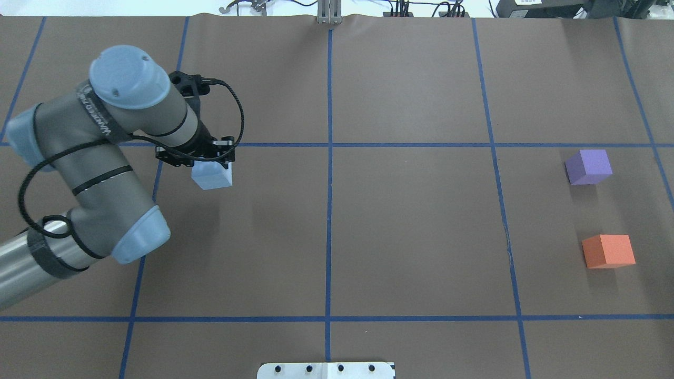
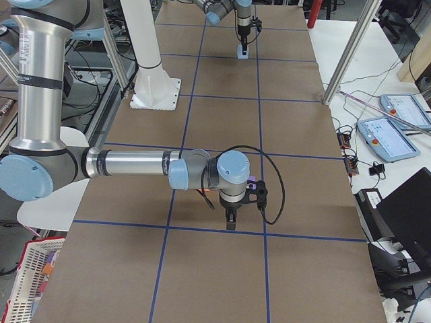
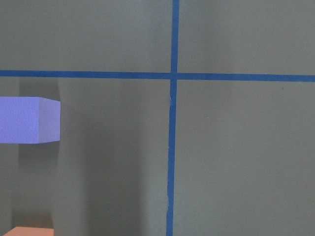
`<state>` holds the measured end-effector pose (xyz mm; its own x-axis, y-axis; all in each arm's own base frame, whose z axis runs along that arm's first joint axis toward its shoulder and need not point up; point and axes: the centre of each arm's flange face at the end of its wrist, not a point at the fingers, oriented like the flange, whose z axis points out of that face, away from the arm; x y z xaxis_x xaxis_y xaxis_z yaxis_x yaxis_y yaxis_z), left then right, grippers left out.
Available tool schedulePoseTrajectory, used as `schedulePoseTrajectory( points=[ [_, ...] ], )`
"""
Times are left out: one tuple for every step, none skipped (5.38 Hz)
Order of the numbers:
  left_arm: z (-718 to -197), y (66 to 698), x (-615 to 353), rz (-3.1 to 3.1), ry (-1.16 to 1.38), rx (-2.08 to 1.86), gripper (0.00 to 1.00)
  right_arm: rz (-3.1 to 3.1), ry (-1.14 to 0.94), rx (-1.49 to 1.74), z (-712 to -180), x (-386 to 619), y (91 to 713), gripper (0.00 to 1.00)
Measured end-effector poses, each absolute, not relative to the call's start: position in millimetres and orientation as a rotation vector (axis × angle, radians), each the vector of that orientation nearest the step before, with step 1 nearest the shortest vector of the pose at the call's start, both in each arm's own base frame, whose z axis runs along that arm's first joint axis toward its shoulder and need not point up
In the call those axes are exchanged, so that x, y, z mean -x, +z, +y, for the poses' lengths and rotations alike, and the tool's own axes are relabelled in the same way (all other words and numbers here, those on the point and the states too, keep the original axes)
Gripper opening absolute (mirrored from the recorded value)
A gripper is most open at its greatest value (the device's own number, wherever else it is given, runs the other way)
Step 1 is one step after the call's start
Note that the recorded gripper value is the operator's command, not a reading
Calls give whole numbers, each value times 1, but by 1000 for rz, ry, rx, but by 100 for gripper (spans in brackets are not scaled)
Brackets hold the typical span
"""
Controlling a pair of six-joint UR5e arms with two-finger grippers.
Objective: Place blue block between orange and purple blocks
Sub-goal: 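Carry the light blue cube with the left gripper to the table center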
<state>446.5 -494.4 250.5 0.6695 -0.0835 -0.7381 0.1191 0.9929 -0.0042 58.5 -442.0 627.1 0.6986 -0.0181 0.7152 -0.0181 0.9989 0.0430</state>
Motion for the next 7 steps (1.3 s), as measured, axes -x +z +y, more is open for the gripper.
schedulePoseTrajectory(
  points=[
    [-503, 208, -495, 840, -107, -43, 0, -798, -2, -52, -442, -58, 625, 100],
    [-514, 171, -536, 840, -98, -50, 0, -797, -3, -54, -442, -58, 623, 100],
    [-525, 147, -566, 842, -85, -56, 0, -797, -4, -59, -442, -58, 621, 100],
    [-533, 142, -585, 847, -70, -65, 0, -797, -11, -74, -444, -58, 612, 100],
    [-531, 149, -602, 842, -57, -86, 0, -797, -17, -90, -444, -58, 603, 100],
    [-525, 154, -616, 834, -49, -106, 16, -799, -20, -97, -444, -58, 600, 100],
    [-519, 157, -624, 830, -42, -112, 69, -802, -21, -100, -444, -58, 598, 100]
  ],
)
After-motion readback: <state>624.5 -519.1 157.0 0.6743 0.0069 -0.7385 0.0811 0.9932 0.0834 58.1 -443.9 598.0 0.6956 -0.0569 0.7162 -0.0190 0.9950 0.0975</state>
